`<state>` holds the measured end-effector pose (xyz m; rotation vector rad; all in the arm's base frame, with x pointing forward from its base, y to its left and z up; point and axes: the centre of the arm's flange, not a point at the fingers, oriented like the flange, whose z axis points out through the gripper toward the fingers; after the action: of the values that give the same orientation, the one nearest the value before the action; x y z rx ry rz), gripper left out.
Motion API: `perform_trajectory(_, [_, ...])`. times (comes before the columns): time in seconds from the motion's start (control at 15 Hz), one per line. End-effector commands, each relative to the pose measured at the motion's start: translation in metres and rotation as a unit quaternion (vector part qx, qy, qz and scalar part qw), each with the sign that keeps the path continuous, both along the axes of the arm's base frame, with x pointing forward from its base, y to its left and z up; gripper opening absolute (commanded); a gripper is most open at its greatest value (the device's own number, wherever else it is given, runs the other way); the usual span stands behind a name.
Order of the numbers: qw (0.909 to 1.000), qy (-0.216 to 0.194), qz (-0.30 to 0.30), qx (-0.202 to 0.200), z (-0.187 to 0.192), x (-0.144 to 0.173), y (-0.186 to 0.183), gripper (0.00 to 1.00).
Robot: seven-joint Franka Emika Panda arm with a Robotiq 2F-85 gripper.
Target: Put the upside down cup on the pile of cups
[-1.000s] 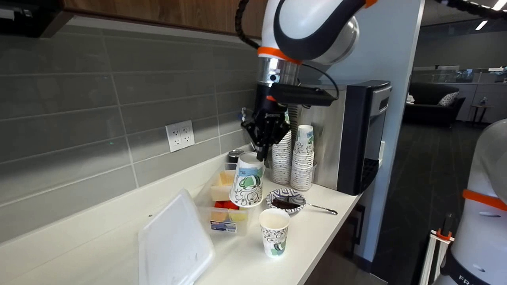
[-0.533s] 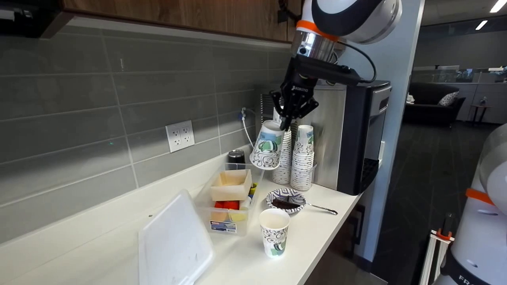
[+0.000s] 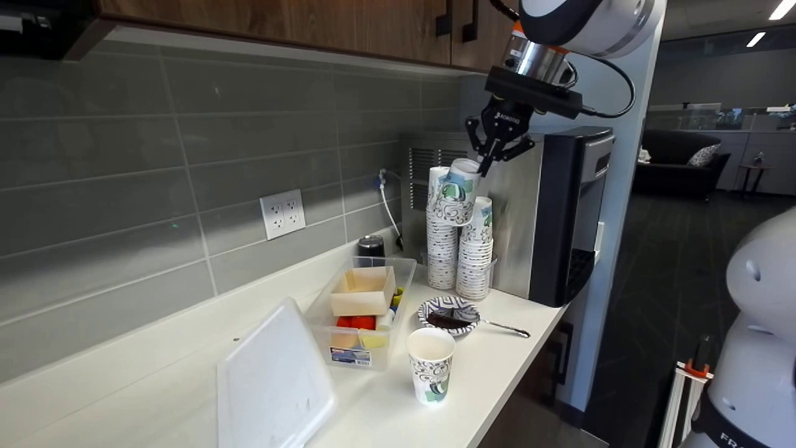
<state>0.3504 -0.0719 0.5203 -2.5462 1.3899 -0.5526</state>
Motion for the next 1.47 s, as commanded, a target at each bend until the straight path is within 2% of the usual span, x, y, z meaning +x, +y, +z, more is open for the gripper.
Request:
perform_trajectory(0.0, [0.9981, -0.023, -0.056, 0.006, 0.012, 0.008, -0.033, 0.01])
perform_trajectory(0.33, [0.9954, -0.041, -0.085, 0.017, 0.028, 0.026, -0.07, 0.01])
perform_trajectory(0.73, [0.9894, -0.035, -0.133, 0.046, 0.041, 0.05, -0.108, 0.01])
perform_trajectory(1.07, [0.9838, -0.026, -0.163, 0.07, 0.031, 0.064, -0.146, 0.01])
perform_trajectory(1.4, [0.9784, 0.0, -0.191, 0.081, 0.015, 0.079, -0.164, 0.01])
